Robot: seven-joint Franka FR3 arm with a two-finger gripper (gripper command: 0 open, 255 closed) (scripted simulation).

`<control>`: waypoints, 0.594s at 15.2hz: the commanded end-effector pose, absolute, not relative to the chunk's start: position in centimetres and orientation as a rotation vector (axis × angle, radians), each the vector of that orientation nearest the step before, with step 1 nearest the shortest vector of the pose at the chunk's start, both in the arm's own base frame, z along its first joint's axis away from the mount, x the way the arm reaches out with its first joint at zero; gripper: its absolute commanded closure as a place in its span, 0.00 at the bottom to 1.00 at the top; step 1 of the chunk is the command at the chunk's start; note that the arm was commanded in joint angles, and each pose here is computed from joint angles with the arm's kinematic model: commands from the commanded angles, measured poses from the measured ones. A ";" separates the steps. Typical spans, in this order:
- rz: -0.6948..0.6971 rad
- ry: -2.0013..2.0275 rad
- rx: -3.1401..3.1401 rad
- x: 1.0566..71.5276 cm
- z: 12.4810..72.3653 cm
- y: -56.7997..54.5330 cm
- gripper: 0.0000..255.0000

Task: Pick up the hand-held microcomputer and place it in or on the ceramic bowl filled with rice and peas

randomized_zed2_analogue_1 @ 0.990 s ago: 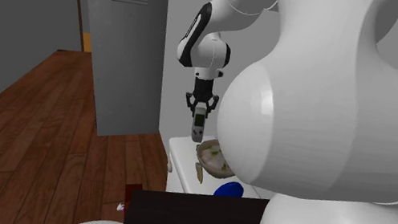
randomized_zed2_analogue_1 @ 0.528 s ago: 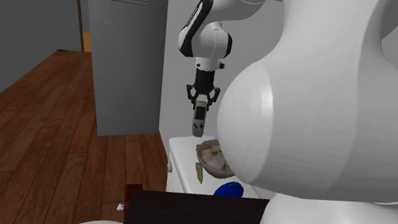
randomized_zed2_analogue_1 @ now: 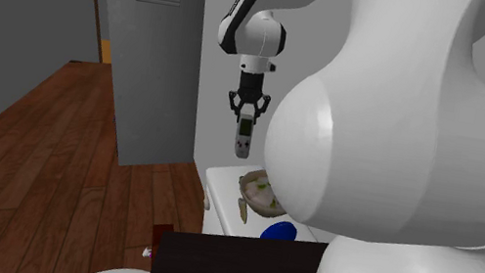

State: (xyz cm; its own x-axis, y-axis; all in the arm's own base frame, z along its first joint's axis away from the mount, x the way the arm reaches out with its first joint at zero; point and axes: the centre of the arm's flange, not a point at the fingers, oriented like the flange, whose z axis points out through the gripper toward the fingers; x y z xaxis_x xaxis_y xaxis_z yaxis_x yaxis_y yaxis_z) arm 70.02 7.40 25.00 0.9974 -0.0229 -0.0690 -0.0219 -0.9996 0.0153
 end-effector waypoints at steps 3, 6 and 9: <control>-0.108 -0.035 3.125 70.2 27.3 7.4 1.00; -0.108 -0.035 3.125 70.2 28.9 7.4 1.00; -0.108 -0.035 3.125 70.2 30.5 7.4 1.00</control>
